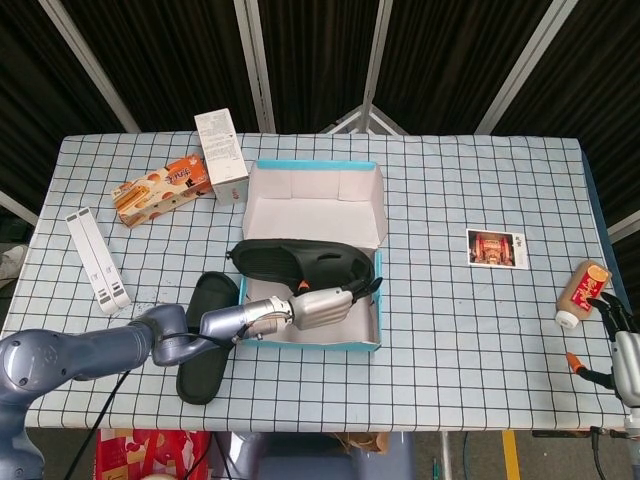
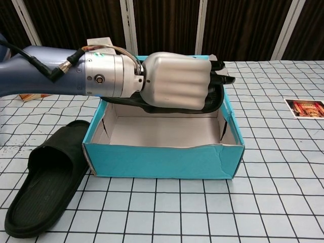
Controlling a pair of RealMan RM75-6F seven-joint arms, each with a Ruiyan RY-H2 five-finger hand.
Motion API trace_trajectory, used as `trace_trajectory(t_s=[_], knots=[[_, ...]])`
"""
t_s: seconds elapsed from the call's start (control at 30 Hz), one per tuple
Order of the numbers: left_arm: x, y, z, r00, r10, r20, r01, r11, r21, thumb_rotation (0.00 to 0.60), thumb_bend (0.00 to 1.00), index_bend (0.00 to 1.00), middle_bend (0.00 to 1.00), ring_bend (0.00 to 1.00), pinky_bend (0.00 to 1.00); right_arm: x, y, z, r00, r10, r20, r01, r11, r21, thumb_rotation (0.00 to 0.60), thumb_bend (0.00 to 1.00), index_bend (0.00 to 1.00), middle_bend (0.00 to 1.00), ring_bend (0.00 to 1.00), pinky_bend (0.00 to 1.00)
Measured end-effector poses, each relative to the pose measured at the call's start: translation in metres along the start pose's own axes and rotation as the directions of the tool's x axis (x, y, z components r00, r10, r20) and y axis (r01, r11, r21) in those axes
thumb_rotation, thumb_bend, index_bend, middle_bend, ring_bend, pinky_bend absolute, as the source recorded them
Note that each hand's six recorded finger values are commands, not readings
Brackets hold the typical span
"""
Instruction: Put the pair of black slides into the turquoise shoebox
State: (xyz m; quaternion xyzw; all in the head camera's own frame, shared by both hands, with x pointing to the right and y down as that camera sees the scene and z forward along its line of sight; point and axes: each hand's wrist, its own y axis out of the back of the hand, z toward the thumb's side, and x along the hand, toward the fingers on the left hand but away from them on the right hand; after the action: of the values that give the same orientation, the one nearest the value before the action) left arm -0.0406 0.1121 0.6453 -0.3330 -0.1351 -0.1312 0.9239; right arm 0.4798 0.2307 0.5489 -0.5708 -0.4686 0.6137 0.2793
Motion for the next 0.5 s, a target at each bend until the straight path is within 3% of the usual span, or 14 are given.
trace_trajectory(t_s=[0.5], knots=[[0.012,-0.003,0.022,0.999,0.041,0.01,-0.041,0.999,-0.018,0.6,0.47,0.55,0.46,0.06,0.2,0.0,-0.001,0.0,1.0,0.009,-0.004,-0.009,1.0,-0.007,0.6,0.23,0.2,0.13,0.23,0.27]])
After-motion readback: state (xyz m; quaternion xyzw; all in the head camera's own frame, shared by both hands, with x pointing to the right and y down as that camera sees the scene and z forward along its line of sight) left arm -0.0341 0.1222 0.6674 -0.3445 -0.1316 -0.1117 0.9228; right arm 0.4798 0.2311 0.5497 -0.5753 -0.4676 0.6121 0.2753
